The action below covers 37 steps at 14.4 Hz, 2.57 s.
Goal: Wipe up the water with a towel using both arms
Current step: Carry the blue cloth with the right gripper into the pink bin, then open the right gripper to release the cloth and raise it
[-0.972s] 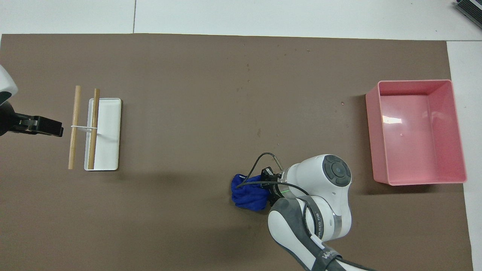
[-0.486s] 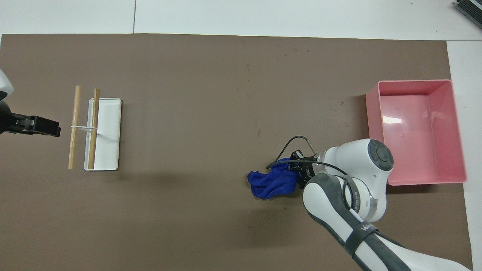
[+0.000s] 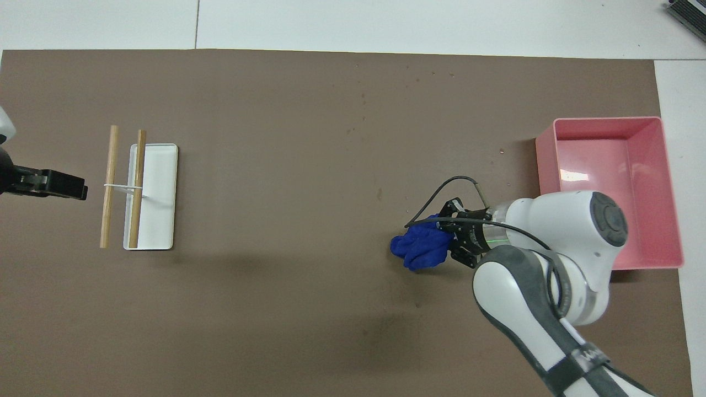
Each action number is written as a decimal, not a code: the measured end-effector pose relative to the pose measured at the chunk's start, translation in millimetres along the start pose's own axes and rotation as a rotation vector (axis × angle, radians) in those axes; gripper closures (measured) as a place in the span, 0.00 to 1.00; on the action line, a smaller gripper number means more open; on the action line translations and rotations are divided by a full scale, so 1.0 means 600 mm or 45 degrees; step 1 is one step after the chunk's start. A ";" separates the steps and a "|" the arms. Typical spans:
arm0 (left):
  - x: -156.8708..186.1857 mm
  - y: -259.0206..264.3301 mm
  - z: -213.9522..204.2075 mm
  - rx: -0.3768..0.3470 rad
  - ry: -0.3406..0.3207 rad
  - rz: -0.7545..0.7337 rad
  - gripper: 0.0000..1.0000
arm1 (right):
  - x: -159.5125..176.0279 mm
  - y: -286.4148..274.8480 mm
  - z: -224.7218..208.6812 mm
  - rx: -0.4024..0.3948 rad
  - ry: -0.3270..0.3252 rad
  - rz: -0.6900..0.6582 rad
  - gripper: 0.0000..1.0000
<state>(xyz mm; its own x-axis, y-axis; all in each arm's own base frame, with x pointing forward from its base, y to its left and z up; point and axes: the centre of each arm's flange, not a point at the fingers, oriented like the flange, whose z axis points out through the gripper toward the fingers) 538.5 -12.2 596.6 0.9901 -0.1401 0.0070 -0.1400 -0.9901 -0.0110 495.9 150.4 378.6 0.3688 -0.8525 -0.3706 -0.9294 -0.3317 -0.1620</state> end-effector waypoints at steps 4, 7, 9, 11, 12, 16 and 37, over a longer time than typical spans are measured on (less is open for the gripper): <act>-0.003 -0.004 -0.014 -0.046 0.026 -0.018 0.00 | 0.086 -0.008 -0.231 0.051 -0.032 0.102 0.78; -0.004 -0.002 -0.016 -0.063 0.031 -0.021 0.00 | 0.173 0.004 -0.340 0.067 0.088 0.090 0.78; -0.004 -0.001 -0.017 -0.075 0.033 -0.023 0.00 | 0.225 0.021 -0.352 0.037 0.156 0.023 0.78; -0.005 0.000 -0.017 -0.079 0.034 -0.023 0.00 | 0.278 0.041 -0.354 0.000 0.199 -0.052 0.78; -0.005 0.000 -0.017 -0.079 0.034 -0.023 0.00 | 0.304 0.051 -0.353 -0.031 0.231 -0.100 0.78; -0.005 0.000 -0.017 -0.080 0.034 -0.023 0.00 | 0.411 0.076 -0.324 -0.110 0.319 -0.323 0.78; -0.004 0.002 -0.017 -0.082 0.034 -0.020 0.00 | 0.257 -0.022 -0.331 -0.427 0.370 -1.031 0.00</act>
<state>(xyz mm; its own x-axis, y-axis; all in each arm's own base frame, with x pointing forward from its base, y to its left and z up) 535.6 -13.3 606.9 0.9917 -0.1241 0.0332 -0.1257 -0.9906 0.0535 562.0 -57.1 505.2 0.9321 -0.3621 -0.0082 -0.3620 -0.9320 0.0189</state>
